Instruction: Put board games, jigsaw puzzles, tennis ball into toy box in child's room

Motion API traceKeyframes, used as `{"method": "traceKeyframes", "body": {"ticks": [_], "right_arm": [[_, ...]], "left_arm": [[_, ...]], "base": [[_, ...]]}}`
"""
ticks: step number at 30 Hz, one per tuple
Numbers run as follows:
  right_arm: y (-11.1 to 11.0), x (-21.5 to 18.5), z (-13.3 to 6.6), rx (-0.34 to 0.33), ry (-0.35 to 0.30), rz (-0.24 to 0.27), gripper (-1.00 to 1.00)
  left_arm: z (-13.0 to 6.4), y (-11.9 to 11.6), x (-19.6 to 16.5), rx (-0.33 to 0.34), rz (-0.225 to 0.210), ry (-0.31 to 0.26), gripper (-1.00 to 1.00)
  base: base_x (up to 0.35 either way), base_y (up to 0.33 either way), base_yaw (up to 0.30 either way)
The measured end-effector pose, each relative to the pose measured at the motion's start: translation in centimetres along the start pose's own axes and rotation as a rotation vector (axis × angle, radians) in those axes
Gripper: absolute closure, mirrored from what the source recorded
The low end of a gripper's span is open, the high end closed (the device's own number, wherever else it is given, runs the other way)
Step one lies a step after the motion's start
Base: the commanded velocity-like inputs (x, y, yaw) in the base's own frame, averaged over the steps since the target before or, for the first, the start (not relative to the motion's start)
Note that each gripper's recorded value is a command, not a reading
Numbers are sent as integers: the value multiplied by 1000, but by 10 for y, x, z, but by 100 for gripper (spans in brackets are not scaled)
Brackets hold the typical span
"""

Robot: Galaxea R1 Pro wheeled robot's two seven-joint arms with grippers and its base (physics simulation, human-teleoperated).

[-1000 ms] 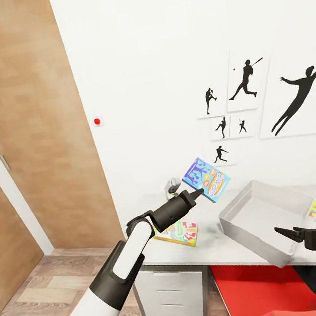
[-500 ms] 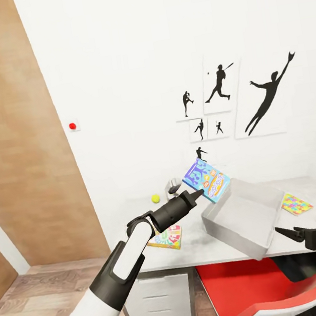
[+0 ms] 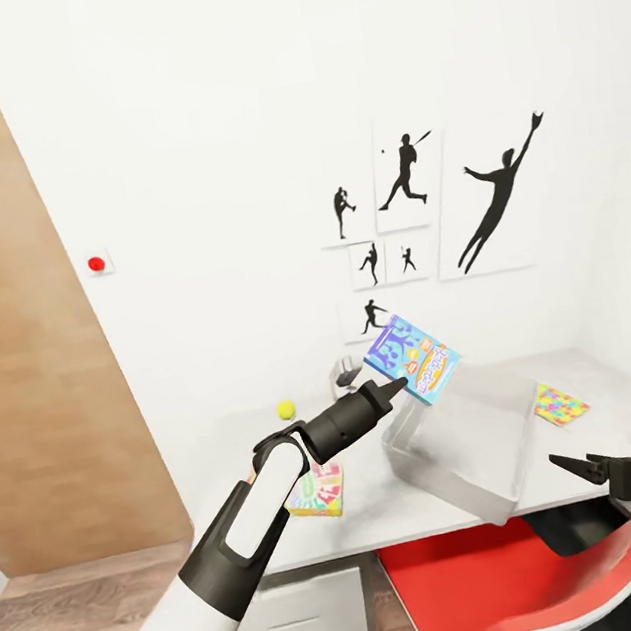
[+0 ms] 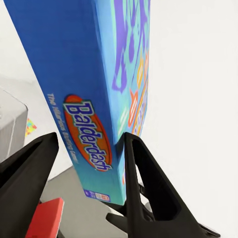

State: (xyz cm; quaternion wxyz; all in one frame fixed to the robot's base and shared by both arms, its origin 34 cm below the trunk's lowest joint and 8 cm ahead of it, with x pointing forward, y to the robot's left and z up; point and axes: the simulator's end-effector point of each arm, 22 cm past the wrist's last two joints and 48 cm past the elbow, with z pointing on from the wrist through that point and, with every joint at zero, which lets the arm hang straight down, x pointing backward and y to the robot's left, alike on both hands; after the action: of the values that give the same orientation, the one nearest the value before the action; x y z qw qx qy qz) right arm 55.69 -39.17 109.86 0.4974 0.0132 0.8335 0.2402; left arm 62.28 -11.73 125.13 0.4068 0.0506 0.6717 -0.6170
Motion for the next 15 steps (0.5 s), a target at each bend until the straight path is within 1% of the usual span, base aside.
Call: {"method": "traceKeyframes", "body": {"ticks": [4, 7, 11, 15], "right_arm": [[0, 0, 0, 0, -1, 0, -100], [0, 0, 0, 0, 0, 0, -100], [0, -1, 0, 1, 0, -1, -100], [0, -1, 0, 0, -2, -1, -100]], "left_arm": [[0, 0, 0, 2, 1, 0, 100], [0, 0, 0, 2, 1, 0, 100], [0, -1, 0, 4, 0, -1, 100], [0, -2, -1, 6, 2, -2, 100]], "base": [[265, 140, -32], [184, 97, -17], [82, 43, -17], [21, 11, -79]]}}
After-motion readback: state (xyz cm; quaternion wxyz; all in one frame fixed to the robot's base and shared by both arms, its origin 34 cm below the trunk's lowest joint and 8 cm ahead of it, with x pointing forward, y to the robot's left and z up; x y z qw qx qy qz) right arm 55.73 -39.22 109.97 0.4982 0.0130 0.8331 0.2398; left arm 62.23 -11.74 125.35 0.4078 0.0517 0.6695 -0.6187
